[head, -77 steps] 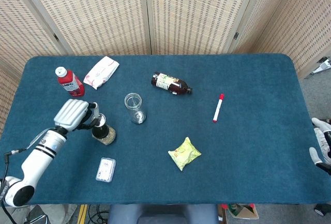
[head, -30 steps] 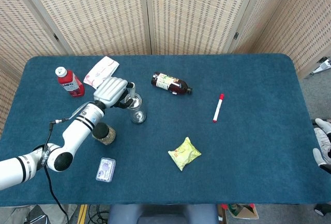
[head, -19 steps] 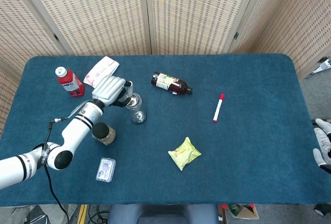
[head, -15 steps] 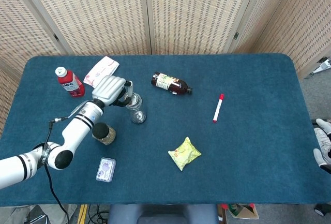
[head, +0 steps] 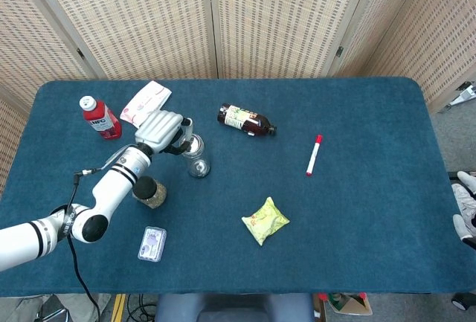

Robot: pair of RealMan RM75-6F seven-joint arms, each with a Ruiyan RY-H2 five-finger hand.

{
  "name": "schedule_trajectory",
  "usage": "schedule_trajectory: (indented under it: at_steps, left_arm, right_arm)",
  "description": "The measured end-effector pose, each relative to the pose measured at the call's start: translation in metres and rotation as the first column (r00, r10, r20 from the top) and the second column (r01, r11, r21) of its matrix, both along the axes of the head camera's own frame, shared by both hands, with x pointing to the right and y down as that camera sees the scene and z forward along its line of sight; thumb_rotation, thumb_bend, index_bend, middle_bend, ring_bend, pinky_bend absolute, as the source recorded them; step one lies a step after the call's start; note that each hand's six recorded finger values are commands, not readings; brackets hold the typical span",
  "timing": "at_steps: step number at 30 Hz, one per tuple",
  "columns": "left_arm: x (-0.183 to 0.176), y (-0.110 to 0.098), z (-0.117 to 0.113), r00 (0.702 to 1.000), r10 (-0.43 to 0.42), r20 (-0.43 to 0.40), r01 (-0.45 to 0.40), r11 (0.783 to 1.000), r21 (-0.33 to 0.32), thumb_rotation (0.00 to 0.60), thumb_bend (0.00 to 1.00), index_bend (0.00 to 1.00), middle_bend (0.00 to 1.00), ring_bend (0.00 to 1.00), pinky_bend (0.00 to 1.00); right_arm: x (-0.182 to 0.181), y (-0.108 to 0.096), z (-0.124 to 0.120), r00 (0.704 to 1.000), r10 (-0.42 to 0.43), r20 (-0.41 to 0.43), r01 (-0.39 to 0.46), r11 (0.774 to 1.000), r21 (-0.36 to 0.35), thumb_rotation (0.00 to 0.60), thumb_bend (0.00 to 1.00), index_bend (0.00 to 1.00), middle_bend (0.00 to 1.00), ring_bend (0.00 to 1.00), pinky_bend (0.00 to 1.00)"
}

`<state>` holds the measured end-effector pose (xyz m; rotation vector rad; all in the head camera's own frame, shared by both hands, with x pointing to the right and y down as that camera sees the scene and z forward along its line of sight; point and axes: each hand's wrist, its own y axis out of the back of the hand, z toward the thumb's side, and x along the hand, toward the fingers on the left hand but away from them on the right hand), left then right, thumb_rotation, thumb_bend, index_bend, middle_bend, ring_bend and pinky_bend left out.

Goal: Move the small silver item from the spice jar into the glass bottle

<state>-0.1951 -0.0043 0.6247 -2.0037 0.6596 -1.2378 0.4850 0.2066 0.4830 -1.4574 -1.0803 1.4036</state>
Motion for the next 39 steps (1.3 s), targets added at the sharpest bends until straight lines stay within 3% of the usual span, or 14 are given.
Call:
schedule_trajectory:
  at_steps: [8,17,30,39]
  left_arm:
    - [0.000,0.002,0.001,1.000,0.008,0.019,-0.008,1.000,-0.010,0.600,0.55,0.44,0.89,0.87,1.00]
    - [0.002,0.004,-0.001,1.000,0.013,0.016,-0.013,1.000,-0.009,0.600,0.55,0.42,0.89,0.87,1.00]
    - [-0.008,0.020,-0.021,0.999,0.040,-0.005,-0.040,0.997,0.060,0.600,0.55,0.47,0.90,0.88,1.00]
    - [-0.012,0.035,-0.020,0.996,0.082,0.033,-0.083,0.996,0.028,0.600,0.55,0.34,1.00,0.97,1.00]
  right_arm:
    - [0.001,0.000,0.000,1.000,0.001,0.000,-0.001,1.000,0.002,0.600,0.37,0.16,0.22,0.10,0.21]
    - [0.002,0.000,0.000,1.000,0.003,0.001,-0.003,1.000,0.003,0.600,0.37,0.16,0.22,0.10,0.21]
    - [0.004,0.000,0.003,1.000,0.007,0.003,-0.006,1.000,-0.003,0.600,0.37,0.16,0.22,0.10,0.21]
    - [0.005,0.000,0.003,1.000,0.007,0.001,-0.007,1.000,-0.003,0.600,0.37,0.16,0.22,0.10,0.21]
